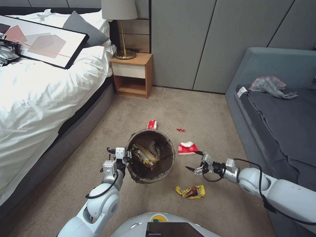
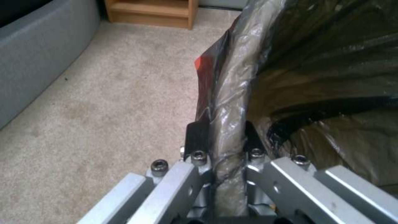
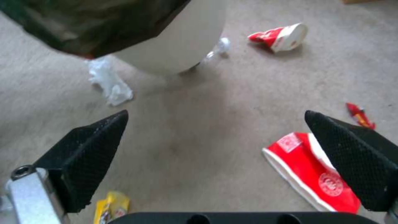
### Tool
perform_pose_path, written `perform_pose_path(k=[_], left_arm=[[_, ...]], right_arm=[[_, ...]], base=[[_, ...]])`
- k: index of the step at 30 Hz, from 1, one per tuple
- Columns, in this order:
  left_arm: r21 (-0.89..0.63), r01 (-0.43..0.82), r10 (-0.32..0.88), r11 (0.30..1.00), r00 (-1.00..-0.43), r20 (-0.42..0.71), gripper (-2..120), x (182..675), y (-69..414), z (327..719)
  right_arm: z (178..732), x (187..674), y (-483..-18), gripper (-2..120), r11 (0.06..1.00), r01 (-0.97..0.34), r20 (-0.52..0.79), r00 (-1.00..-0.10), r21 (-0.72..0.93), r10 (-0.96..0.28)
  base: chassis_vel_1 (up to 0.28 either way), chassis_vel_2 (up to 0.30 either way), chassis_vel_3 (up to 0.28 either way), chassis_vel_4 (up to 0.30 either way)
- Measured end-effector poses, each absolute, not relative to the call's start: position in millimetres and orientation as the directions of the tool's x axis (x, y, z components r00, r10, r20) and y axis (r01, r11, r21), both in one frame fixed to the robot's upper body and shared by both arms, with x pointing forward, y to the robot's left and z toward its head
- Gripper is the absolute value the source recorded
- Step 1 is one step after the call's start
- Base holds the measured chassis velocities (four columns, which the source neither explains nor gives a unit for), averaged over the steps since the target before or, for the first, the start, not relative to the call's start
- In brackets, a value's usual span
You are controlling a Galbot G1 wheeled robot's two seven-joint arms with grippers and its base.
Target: Pick up the trash bin, then pick up the garbage from the floor and place it into the trash bin.
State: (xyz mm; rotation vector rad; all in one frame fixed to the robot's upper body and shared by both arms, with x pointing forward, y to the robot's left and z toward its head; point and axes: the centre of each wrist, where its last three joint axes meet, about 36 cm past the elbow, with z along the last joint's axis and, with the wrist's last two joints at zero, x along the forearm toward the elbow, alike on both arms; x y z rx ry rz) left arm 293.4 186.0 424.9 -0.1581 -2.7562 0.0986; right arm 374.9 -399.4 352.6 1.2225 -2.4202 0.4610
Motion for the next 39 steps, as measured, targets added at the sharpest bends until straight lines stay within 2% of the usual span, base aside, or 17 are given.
perform_pose_path(k=[12,21,39], left_arm=[[-0.098,0.094,0.123,0.991,-0.923,0.364,0,295,183,423],[-0.098,0.094,0.123,0.991,-0.925,0.361,0,296,183,424],[-0.098,0.099,0.128,0.99,-0.924,0.36,0,297,183,424]], right_arm=[[329,367,-418,100,0.499,-0.859,0.535,-0.477,-0.116,-0.697],[312,356,-423,100,0.492,-0.864,0.564,-0.462,-0.11,-0.684],[272,334,-399,100,0.496,-0.864,0.586,-0.446,-0.086,-0.676]], base=[[0.0,0.0,0.0,0.0],[0.0,0.0,0.0,0.0],[0.0,0.0,0.0,0.0]])
